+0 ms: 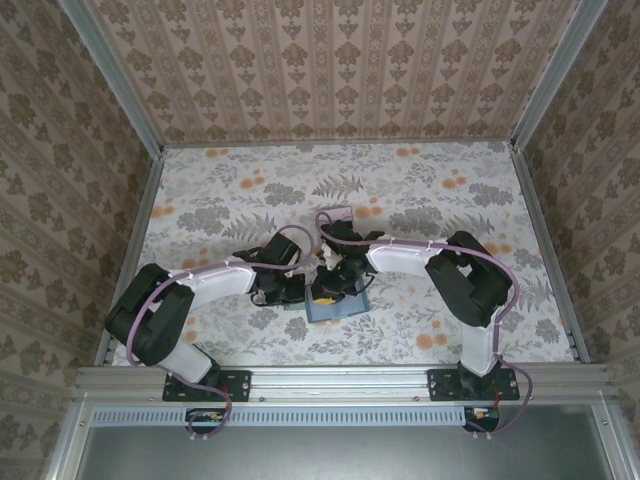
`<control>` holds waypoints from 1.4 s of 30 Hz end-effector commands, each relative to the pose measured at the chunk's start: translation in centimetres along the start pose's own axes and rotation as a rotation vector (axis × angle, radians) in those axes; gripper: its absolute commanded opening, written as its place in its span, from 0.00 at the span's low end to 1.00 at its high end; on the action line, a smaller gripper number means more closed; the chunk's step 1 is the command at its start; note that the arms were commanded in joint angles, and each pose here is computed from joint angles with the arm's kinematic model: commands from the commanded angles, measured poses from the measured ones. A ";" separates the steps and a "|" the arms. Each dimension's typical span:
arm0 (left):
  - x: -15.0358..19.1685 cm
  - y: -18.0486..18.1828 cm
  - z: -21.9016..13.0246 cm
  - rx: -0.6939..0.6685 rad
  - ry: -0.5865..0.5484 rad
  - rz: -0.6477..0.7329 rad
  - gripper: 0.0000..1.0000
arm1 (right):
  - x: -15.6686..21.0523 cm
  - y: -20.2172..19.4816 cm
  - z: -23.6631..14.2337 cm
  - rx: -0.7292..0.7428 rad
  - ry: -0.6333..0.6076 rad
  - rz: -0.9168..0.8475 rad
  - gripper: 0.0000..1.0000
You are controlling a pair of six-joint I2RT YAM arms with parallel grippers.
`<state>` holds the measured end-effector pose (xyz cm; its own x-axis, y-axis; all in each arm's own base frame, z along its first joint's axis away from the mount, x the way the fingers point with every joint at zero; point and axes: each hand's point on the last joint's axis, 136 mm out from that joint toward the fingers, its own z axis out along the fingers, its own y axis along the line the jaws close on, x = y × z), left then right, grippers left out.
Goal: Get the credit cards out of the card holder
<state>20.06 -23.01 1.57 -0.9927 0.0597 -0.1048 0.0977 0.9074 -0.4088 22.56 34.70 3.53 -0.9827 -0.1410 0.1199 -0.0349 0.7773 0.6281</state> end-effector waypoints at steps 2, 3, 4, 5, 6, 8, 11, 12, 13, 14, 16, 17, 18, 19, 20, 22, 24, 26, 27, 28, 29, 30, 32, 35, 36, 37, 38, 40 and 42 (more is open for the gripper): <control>1.6 1.4 0.7 -0.037 0.046 -0.022 0.06 | 0.3 -1.0 0.7 0.066 0.027 0.033 0.20; 1.6 1.3 0.6 -0.034 0.044 -0.019 0.06 | 0.3 -1.5 0.7 0.092 0.027 0.033 0.20; 1.7 1.4 0.6 -0.034 0.045 -0.020 0.06 | 0.4 -2.0 0.7 0.115 0.028 0.034 0.21; 1.7 1.5 0.6 -0.035 0.043 -0.021 0.06 | 0.4 -2.4 0.7 0.134 0.026 0.035 0.22; 1.7 1.4 0.6 -0.034 0.043 -0.019 0.06 | 0.4 -2.8 0.5 0.160 0.021 0.032 0.23; 1.8 1.6 0.6 -0.036 0.043 -0.018 0.06 | 0.6 -3.7 0.1 0.217 0.016 0.026 0.24; 1.8 1.6 0.5 -0.037 0.042 -0.018 0.06 | 0.6 -4.4 -0.7 0.278 0.001 0.013 0.25; 1.9 1.6 0.5 -0.037 0.043 -0.018 0.06 | 0.5 -4.3 -1.0 0.279 -0.007 0.009 0.25; 1.8 1.6 0.5 -0.036 0.042 -0.016 0.06 | 0.5 -4.0 -1.2 0.276 -0.012 0.004 0.25; 1.8 1.5 0.4 -0.036 0.041 -0.014 0.06 | 0.5 -3.8 -1.4 0.272 -0.016 0.002 0.25; 1.7 1.5 0.3 -0.035 0.037 -0.012 0.06 | 0.2 -2.7 -1.7 0.231 -0.032 -0.016 0.26; 1.5 1.4 0.2 -0.035 0.033 -0.010 0.06 | 0.1 -2.0 -2.0 0.202 -0.043 -0.025 0.26; 1.3 1.3 0.1 -0.035 0.027 -0.010 0.07 | -0.1 -1.2 -2.2 0.173 -0.057 -0.039 0.27; 0.9 1.2 -0.1 -0.035 0.015 -0.007 0.07 | -0.3 -0.6 -2.6 0.154 -0.072 -0.054 0.29; 0.5 1.1 -0.3 -0.037 0.003 -0.003 0.07 | -0.5 -0.3 -3.0 0.148 -0.086 -0.067 0.30; -0.6 0.8 -1.1 -0.036 -0.034 0.002 0.09 | -1.3 -0.4 -4.2 0.158 -0.129 -0.083 0.33; -1.7 0.7 -1.9 -0.040 -0.078 0.005 0.11 | -2.0 -0.9 -5.4 0.176 -0.160 -0.089 0.37; -2.9 0.9 -2.9 -0.049 -0.126 0.010 0.14 | -3.0 -1.7 -7.1 0.199 -0.209 -0.092 0.45; -3.4 1.3 -3.3 -0.061 -0.149 0.010 0.16 | -3.5 -2.3 -8.1 0.215 -0.239 -0.091 0.52; -4.1 1.7 -4.0 -0.074 -0.178 0.012 0.18 | -4.1 -2.8 -9.1 0.230 -0.269 -0.093 0.59; -4.6 2.1 -4.5 -0.090 -0.201 0.012 0.22 | -4.6 -3.4 -10.1 0.245 -0.297 -0.091 0.66; -5.1 2.7 -4.9 -0.108 -0.224 0.010 0.27 | -5.2 -4.0 -11.2 0.260 -0.331 -0.093 0.83; -6.1 3.9 -5.9 -0.140 -0.266 0.006 0.44 | -6.2 -5.2 -13.2 0.288 -0.386 -0.090 1.00; -7.6 5.7 -7.3 -0.194 -0.324 -0.001 0.63 | -7.8 -7.3 -16.4 0.350 -0.474 -0.092 1.00; -8.1 6.2 -7.8 -0.213 -0.343 0.000 0.86 | -8.2 -8.2 -17.5 0.383 -0.501 -0.089 1.00; -8.6 6.7 -8.3 -0.233 -0.361 0.002 0.99 | -8.7 -9.1 -18.6 0.415 -0.531 -0.092 1.00; -9.0 6.9 -8.7 -0.253 -0.375 0.012 1.00 | -9.2 -9.9 -19.6 0.444 -0.558 -0.091 1.00; -10.2 9.1 -10.1 -0.326 -0.418 -0.010 1.00 | -10.2 -11.4 -22.0 0.520 -0.632 -0.108 1.00; -11.2 10.7 -11.3 -0.385 -0.452 -0.021 1.00 | -11.3 -13.0 -24.3 0.617 -0.718 -0.135 1.00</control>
<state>29.81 -12.18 6.80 -0.8940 -0.1044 -0.4357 -0.0251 0.9826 -0.1841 37.22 14.93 11.77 -0.8941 0.0754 -0.4414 -0.0380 0.9694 0.2426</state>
